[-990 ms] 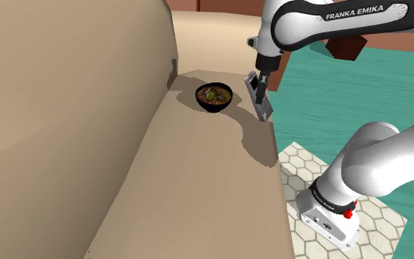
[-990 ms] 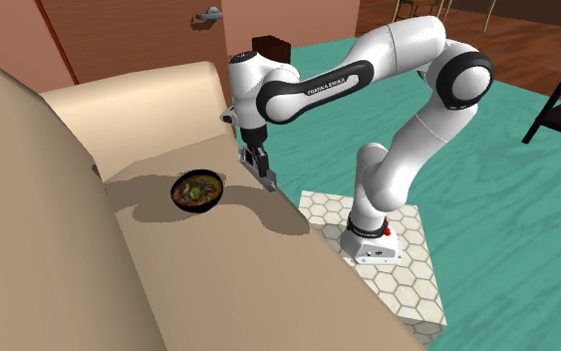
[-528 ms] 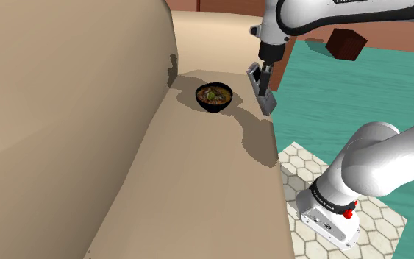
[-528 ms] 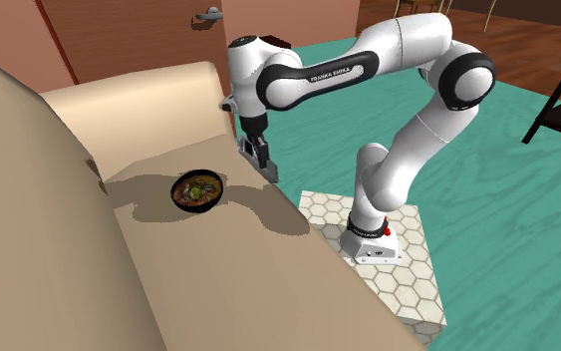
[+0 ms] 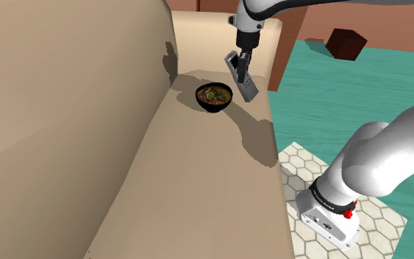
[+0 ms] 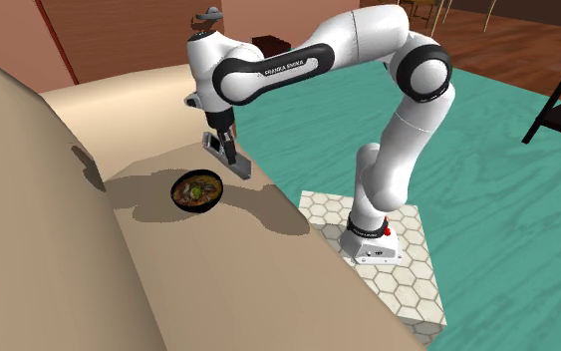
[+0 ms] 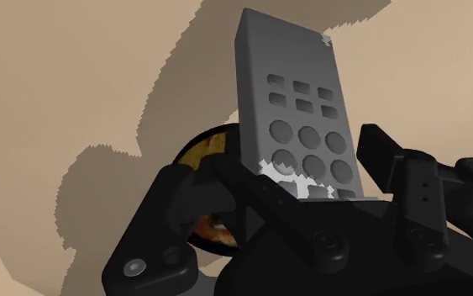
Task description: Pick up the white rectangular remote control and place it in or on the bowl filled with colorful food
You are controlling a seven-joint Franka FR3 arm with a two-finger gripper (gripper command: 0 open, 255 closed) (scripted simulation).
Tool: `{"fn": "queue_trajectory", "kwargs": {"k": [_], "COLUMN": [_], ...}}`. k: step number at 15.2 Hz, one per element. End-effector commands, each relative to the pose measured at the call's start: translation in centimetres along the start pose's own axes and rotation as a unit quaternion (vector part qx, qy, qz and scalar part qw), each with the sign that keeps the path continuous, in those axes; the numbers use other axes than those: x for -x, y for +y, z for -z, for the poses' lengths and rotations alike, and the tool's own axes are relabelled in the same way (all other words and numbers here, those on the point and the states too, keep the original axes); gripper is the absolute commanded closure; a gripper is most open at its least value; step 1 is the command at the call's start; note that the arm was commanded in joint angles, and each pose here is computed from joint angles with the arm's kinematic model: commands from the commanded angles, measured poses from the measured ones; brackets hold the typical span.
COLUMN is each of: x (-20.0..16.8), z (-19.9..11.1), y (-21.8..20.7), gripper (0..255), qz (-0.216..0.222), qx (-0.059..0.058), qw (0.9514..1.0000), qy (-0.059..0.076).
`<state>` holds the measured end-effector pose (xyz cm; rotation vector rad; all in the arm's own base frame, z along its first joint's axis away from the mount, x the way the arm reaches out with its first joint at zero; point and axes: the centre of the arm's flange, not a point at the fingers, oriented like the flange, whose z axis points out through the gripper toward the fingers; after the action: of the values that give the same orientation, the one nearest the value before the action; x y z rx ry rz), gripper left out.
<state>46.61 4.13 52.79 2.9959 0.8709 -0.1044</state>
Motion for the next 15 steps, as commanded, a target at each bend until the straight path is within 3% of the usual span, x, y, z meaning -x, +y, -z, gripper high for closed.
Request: {"fn": "queue_trajectory", "kwargs": {"k": [1,8,15], "x": [-2.5,-11.0,-11.3], "z": [0.3,1.3,-2.4], "y": [0.7,4.1,4.1], "gripper": [255,255,255], "qz": [0.000,0.000,0.000], "qx": [0.000,0.000,0.000], "qw": [1.0000,1.0000,1.0000], "qy": [0.000,0.000,0.000]}}
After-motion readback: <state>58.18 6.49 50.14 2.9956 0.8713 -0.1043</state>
